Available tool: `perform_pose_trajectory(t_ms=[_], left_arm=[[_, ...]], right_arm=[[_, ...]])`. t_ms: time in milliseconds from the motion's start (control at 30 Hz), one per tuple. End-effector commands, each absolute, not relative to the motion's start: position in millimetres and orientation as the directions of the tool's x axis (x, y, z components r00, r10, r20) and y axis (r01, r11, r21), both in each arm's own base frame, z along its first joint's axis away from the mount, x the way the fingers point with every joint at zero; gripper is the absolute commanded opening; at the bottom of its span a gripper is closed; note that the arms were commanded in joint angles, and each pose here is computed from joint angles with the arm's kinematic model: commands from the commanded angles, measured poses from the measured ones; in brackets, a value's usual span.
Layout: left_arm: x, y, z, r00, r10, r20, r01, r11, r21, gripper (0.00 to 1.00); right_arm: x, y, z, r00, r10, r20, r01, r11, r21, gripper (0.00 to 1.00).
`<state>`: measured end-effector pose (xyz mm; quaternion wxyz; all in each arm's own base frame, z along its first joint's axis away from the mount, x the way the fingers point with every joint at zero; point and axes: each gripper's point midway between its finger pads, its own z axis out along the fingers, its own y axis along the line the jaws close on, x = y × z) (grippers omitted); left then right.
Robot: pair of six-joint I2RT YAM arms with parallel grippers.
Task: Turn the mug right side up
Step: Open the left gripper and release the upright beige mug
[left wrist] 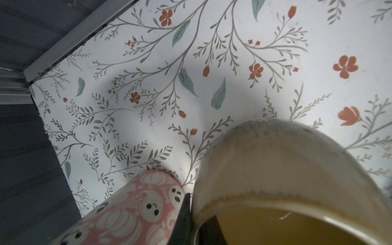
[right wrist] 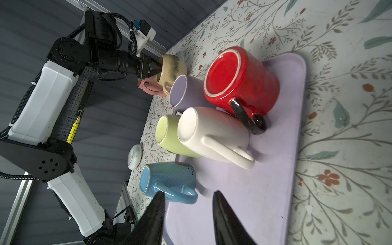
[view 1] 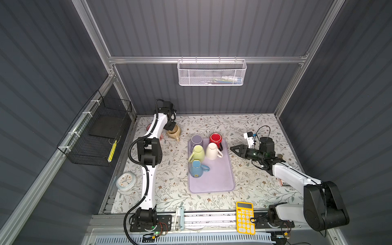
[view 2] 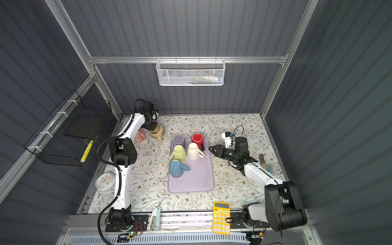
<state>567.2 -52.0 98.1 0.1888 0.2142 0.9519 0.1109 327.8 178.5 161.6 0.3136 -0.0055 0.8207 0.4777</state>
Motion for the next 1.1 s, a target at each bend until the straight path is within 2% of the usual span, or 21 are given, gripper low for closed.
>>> perform_pose_trajectory(t_ms=[0, 300, 633, 1067], left_arm=[[575, -50, 114, -0.821, 0.466, -0.331, 0.358, 0.871, 0.337, 0.0], [577, -36, 101, -0.826, 0.493, -0.271, 0.374, 0.841, 0.39, 0.0], [580, -18, 102, -0.836, 0.472, -0.279, 0.346, 0.849, 0.398, 0.0], [580, -8, 94, -0.845, 0.467, -0.259, 0.343, 0.846, 0.408, 0.26]], right_arm=[[333, 181, 168, -0.788, 0.293, -0.541, -0.333, 0.537, 0.775, 0.39], [335, 182, 166, -0.793, 0.29, -0.536, -0.331, 0.534, 0.778, 0.39], [335, 182, 164, -0.797, 0.289, -0.53, -0.325, 0.535, 0.78, 0.39], [337, 182, 163, -0.802, 0.29, -0.522, -0.319, 0.531, 0.785, 0.39]])
